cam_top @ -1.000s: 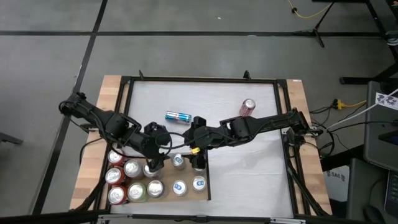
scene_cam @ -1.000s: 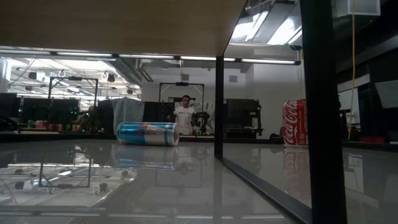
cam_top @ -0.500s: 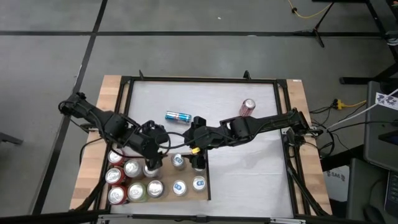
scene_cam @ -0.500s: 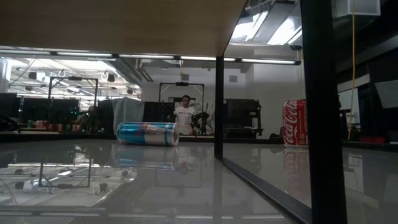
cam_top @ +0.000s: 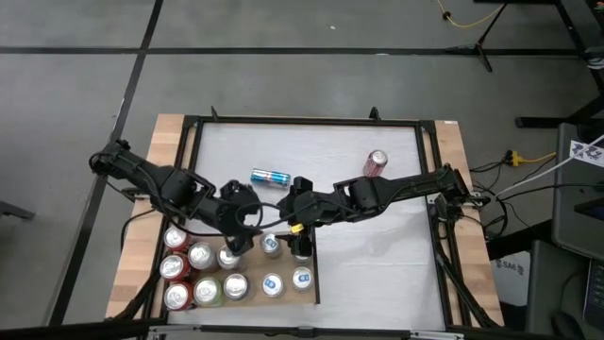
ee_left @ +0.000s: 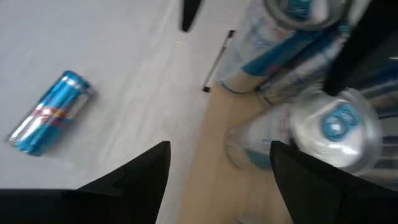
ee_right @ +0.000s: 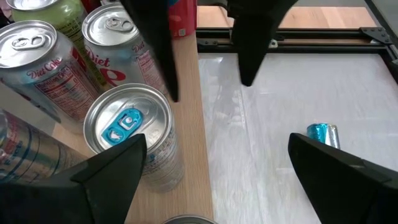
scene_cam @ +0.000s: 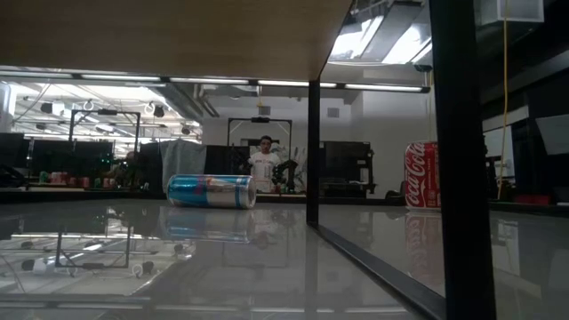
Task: Place canned beverage on shelf
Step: Put the blue soda can on the shelf aligned with the other blue soda cans
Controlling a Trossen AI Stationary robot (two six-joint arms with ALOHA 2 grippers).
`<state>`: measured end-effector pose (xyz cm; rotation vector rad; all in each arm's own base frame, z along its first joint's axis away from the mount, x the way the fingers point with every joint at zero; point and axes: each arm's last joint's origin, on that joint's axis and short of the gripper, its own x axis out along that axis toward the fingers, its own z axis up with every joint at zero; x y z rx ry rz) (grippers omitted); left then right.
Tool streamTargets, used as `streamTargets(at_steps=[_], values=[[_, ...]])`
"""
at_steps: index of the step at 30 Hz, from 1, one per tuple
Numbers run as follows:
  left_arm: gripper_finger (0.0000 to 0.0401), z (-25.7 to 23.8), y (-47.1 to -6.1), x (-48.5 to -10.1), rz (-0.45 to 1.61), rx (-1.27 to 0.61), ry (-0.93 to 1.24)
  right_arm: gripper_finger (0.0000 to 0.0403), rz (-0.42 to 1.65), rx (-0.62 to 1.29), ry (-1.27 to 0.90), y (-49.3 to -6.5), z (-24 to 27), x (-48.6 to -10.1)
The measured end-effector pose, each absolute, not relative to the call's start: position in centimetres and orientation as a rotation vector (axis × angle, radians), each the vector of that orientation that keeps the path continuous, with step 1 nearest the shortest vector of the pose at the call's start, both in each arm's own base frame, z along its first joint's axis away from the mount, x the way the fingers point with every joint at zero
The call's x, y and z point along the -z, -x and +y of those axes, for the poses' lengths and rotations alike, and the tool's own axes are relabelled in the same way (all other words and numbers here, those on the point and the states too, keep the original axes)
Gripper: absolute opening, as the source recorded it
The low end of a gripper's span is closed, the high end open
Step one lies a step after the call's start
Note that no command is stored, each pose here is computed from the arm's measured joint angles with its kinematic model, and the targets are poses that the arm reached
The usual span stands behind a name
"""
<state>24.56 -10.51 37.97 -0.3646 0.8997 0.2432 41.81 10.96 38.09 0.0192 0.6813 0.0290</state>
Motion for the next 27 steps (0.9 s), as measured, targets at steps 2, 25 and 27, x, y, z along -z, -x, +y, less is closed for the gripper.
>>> streamTargets(at_steps=[2, 25, 27], values=[[0.0268, -10.7, -24.6, -38.0, 0.898, -0.224, 0.372, 0.0385, 0.681, -0.029, -0.019, -41.8, 11.0, -38.1], [0.0268, -11.5, -23.6, -37.7, 0.944, -0.235, 0.335, 0.0385, 0.681, -0.029, -0.019, -41.8, 11.0, -38.1], [0.0268, -11.1, -23.8, -37.7, 0.922, -0.276, 0.326, 0.0385, 0.680, -0.029, -0.019, -41.8, 11.0, -38.1]])
